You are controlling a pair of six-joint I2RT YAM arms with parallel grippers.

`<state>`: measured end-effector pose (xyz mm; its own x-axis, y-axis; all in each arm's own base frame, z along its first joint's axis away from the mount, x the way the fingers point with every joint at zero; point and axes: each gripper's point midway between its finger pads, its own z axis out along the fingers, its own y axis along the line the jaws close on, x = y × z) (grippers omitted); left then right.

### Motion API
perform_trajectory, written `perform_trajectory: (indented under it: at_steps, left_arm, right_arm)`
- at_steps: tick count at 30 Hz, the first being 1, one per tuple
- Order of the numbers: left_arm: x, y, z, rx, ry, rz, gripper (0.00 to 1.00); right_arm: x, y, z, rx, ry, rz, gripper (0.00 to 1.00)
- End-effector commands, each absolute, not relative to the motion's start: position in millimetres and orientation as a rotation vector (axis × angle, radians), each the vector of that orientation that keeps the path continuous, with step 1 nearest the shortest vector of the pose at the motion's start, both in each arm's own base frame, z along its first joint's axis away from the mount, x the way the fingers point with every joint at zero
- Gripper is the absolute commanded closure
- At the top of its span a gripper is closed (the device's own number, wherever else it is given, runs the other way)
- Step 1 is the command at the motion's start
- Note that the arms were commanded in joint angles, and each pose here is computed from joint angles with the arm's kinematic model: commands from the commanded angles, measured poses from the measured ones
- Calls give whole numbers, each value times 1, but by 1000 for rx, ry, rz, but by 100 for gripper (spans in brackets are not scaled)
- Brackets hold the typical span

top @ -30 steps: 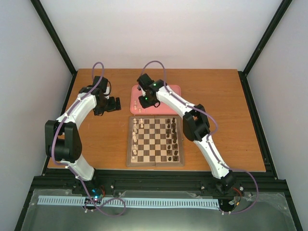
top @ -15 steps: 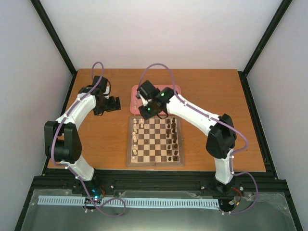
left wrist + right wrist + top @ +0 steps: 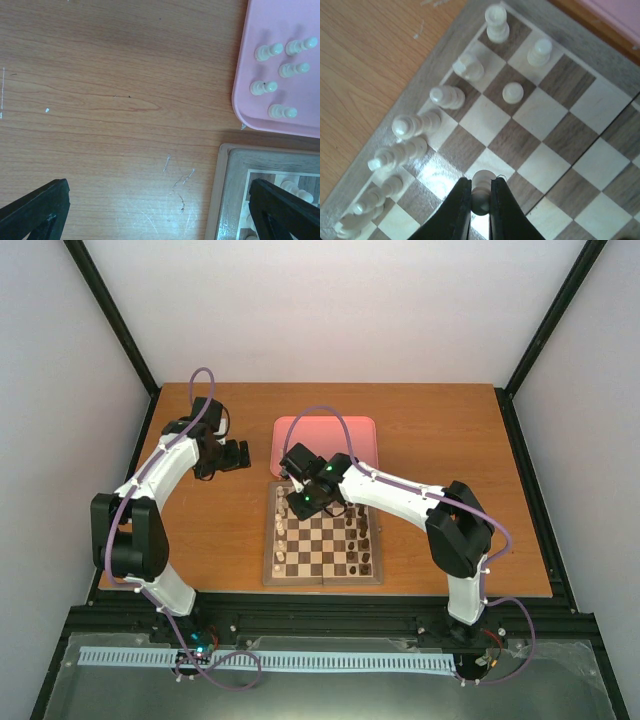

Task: Set up the chess pieces on the board
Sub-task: Place the chess piece on the chessboard.

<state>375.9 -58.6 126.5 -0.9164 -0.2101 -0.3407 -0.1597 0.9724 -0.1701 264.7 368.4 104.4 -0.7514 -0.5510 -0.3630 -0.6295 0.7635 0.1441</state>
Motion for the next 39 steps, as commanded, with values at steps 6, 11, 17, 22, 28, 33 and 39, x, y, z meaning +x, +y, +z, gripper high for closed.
perform_trajectory:
  at_steps: [6,11,17,22,28,33,39]
  left_arm:
    - [376,-59,148,-232,2691,-201,0]
    - [376,-59,151,-231,2684,-200,0]
    - [376,-59,148,-229,2689,-204,0]
    - [376,-60,147,-230,2693,-206,0]
    - [376,-60,146,-231,2696,-204,0]
    - [375,-59,144,-232,2701,-199,0]
    - [377,-59,142,-231,2705,-199,0]
  right_arm:
    - [281,396,101,-891,2581,418,97]
    - [279,406,98,-930,2584,416,97]
    - [281,408,90,-942,2601,383,97]
    - [283,407,80,-948,2629,342,97]
    - [285,409,73,-962,2649,316,97]
    - [286,407,68,-964,2664,294,97]
    - [288,404,64,-966,2679,280,97]
